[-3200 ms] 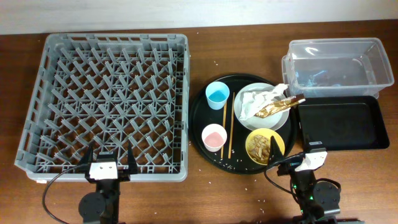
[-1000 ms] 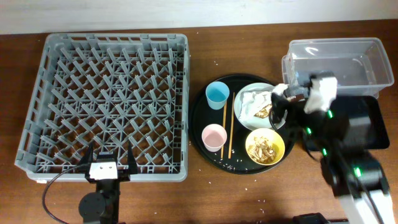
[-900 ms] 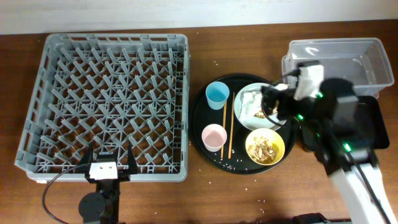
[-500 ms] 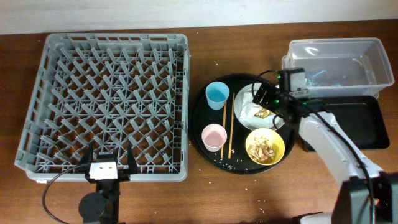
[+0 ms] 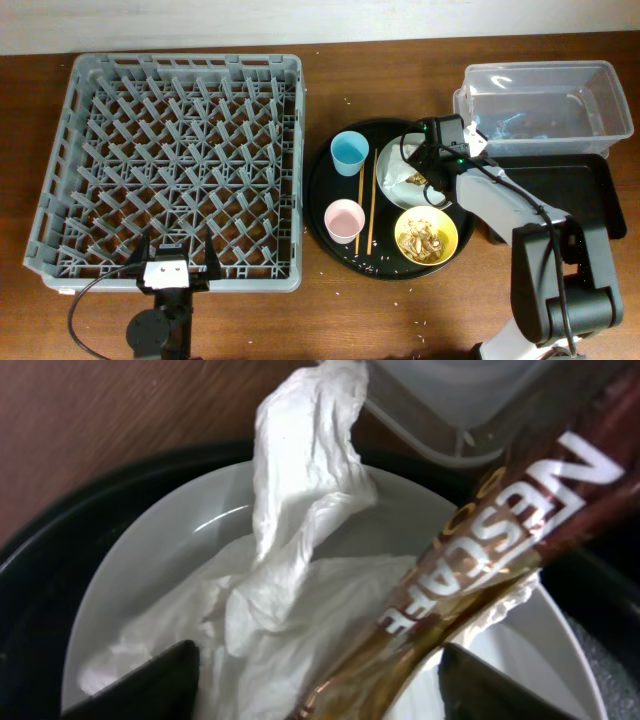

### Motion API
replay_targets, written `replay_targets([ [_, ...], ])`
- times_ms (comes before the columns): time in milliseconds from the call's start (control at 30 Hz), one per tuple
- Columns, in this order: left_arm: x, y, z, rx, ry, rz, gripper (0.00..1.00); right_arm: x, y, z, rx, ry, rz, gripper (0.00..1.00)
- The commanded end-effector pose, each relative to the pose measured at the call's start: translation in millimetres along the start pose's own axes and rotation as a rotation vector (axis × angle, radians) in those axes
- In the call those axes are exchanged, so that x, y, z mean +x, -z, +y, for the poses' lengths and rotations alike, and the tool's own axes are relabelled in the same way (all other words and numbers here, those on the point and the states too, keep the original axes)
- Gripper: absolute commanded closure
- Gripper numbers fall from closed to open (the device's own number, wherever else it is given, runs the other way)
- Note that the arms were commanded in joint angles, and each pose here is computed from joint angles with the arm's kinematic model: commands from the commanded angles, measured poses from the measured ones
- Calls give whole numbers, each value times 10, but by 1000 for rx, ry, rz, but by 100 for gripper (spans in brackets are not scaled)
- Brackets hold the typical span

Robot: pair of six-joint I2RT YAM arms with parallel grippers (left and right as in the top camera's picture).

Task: Sort waste into correct bins and load items into the dishwasher rack
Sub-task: 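Grasp the tissue and gold Nescafé wrapper with the right gripper, then carry the trash to the clear bin and release it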

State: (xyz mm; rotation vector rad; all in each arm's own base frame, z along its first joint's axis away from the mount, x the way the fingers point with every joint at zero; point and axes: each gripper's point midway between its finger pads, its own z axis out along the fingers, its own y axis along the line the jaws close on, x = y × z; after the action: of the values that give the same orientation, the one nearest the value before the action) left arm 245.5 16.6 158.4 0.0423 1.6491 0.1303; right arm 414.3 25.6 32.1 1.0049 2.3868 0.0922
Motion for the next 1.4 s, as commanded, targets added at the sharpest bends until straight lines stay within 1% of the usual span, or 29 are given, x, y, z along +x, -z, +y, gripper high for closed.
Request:
replay_targets([
  [0, 21, 0, 16, -9, -16, 2, 1, 45, -118, -36, 34, 0, 3, 41],
  [67, 21, 0, 16, -9, -16, 2, 1, 88, -167, -61, 44, 3, 17, 47],
  [133, 21, 0, 16, -9, -16, 2, 1, 103, -182, -70, 48, 4, 21, 49],
  [167, 21, 0, 16, -9, -16, 2, 1, 108, -182, -68, 47, 5, 24, 53],
  [267, 21, 0, 16, -9, -16, 2, 1, 159, -181, -48, 33, 6, 52, 90],
  [300, 21, 0, 16, -9, -16, 2, 1, 182, -176, -8, 11, 16, 68, 96],
  [433, 21, 0, 16, -9, -16, 2, 1, 117, -12, 276, -90, 104, 107, 96],
  [533, 21, 0, 16, -9, -16, 2, 1, -174, 382, 499, -139, 191, 60, 96],
  [633, 21, 0, 16, -9, -16, 2, 1, -649, 1102, 781, -229, 259, -46, 96],
  [667, 21, 0, 16, -9, -16, 2, 1, -802, 1306, 816, -249, 257, -88, 96],
  [733, 21, 0, 16, -9, -16, 2, 1, -1097, 1574, 784, -271, 222, -171, 96],
  [767, 21, 0, 16, -9, -16, 2, 1, -1261, 1634, 691, -254, 191, -218, 96],
  [900, 21, 0, 16, -9, -16, 2, 1, -1696, 1525, 241, -136, 92, -299, 96],
  [1000, 21, 0, 16, -9, -16, 2, 1, -1970, 1284, -123, -59, 16, -316, 96],
  [1033, 21, 0, 16, -9, -16, 2, 1, -2061, 1132, -245, -34, -9, -318, 96],
  [1133, 21, 0, 16, -9, -16, 2, 1, -2124, 863, -358, -5, -29, -308, 96],
  [1267, 21, 0, 16, -9, -16, 2, 1, -2140, 504, -339, -1, -29, -304, 96],
  [1300, 21, 0, 16, -9, -16, 2, 1, -2144, 454, -335, -2, -29, -306, 90],
  [1333, 21, 0, 16, -9, -16, 2, 1, -2148, 433, -334, -2, -29, -307, 52],
  [1367, 21, 0, 16, -9, -16, 2, 1, -2153, 436, -327, -4, -29, -309, 6],
])
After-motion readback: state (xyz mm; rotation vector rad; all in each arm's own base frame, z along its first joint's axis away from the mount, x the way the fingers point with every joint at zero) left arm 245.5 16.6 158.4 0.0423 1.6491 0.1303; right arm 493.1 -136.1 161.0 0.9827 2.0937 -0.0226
